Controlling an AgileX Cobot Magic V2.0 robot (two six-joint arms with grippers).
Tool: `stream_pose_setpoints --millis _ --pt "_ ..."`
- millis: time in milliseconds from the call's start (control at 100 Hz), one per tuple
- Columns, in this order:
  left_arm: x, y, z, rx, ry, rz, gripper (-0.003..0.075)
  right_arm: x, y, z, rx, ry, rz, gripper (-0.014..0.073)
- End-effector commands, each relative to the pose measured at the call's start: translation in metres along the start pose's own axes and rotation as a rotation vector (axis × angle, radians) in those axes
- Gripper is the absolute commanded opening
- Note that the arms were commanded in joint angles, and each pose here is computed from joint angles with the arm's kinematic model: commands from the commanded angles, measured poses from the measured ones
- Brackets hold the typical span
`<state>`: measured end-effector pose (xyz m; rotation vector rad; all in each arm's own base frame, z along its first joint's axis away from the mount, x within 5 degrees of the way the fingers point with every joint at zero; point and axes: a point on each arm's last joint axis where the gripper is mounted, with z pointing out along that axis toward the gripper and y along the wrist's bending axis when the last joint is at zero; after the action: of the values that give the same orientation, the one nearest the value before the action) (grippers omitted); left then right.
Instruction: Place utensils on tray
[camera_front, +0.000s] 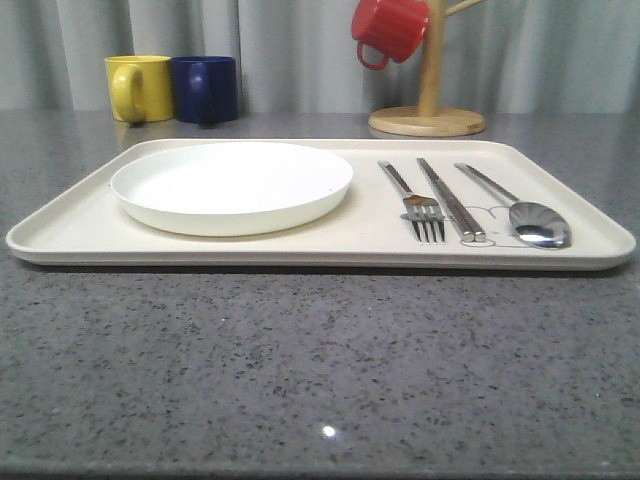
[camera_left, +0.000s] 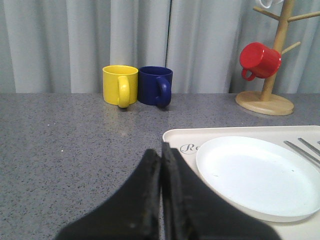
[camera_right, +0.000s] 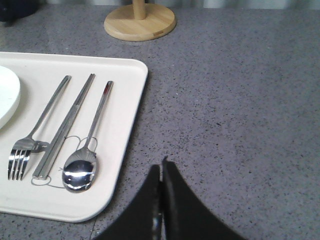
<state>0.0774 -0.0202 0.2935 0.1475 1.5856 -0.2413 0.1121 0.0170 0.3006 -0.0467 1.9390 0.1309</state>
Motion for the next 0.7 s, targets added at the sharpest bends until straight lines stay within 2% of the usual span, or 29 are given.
stream_pose_setpoints --millis 0,460,690 --pt "-0.014 0.001 0.000 -0.017 -0.086 -0.010 -0.0018 -0.015 0.002 -0.004 -0.015 -0.103 -0.024 -0.0069" --pt "-0.014 0.001 0.000 -0.017 -0.086 -0.010 -0.0018 -0.016 0.002 -0.004 -0.017 -0.110 -0.028 -0.0069" --pt "-0.014 0.001 0.000 -0.017 -0.086 -0.010 -0.0018 -0.013 0.003 -0.015 -0.058 -0.292 -0.071 -0.0069"
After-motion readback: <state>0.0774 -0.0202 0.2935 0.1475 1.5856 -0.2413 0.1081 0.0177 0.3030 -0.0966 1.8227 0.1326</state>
